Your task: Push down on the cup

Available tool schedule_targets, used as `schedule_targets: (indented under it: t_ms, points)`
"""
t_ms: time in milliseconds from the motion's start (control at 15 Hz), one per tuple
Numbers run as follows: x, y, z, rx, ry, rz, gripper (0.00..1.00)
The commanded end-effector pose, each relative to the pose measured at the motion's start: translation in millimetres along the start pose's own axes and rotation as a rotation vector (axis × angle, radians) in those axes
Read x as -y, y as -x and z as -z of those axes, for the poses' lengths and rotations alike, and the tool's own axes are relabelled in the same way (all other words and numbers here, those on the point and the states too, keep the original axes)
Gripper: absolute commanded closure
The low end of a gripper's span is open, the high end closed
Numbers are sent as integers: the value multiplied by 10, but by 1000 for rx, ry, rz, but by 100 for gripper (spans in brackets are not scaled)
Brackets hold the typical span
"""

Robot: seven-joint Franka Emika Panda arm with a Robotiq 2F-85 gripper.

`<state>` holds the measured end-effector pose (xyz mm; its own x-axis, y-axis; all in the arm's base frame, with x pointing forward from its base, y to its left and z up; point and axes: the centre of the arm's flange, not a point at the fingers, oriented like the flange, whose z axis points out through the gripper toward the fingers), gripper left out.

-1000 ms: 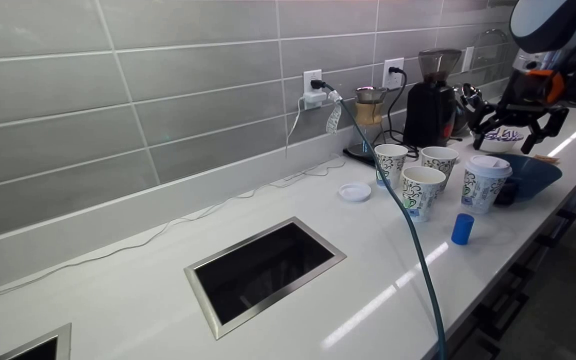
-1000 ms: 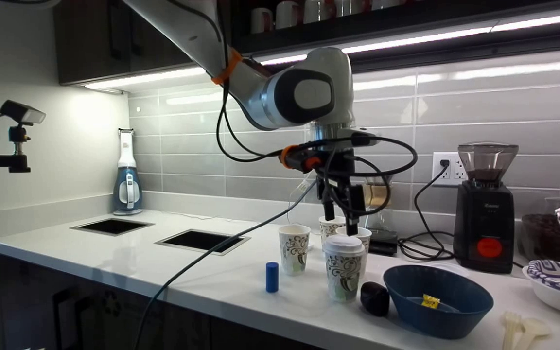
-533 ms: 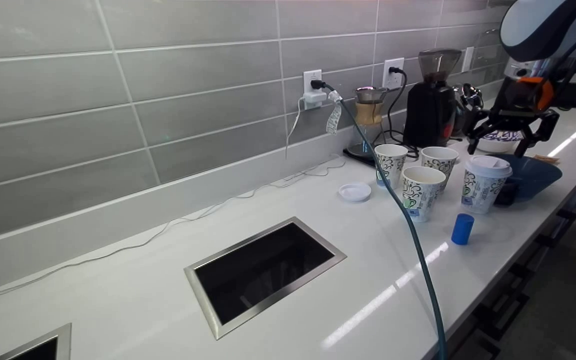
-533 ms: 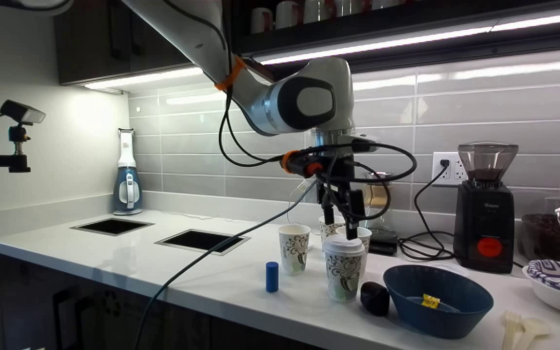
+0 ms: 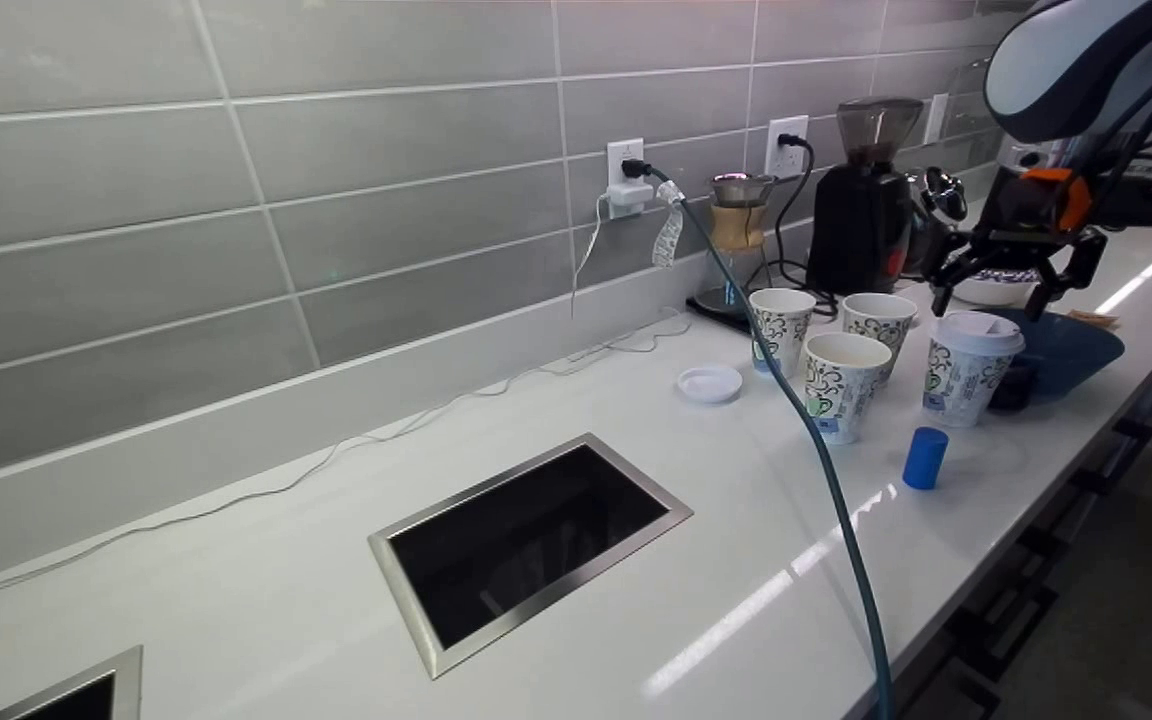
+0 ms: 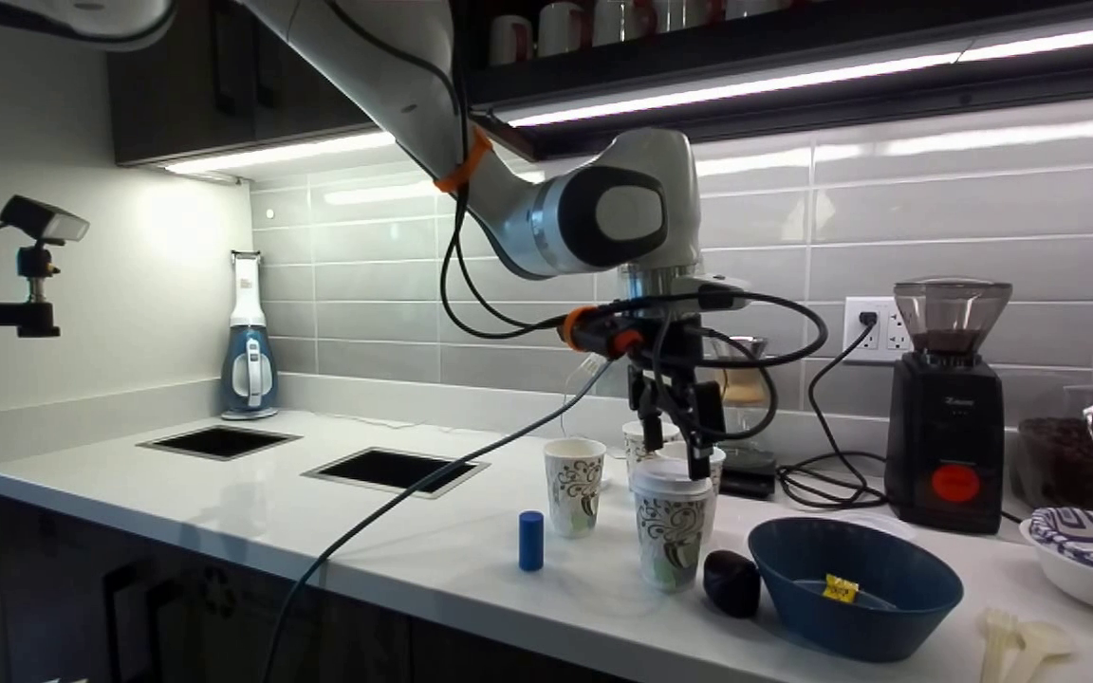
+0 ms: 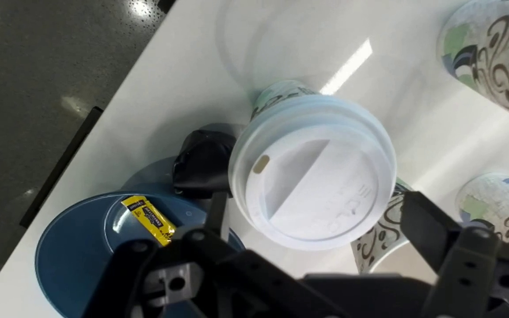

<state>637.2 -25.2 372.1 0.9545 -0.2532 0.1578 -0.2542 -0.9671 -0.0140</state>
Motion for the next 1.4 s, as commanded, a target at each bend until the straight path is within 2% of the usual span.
schedule_targets:
  t_ms: [0,600,1267,1333]
  points:
    - [91,-73,-53,19,15,-10,0]
    - [152,-35,-122,44,28,-19,0]
    - [69,-82,-53,46,32,-47,0]
    - [62,-86,-45,51,31,-48,3]
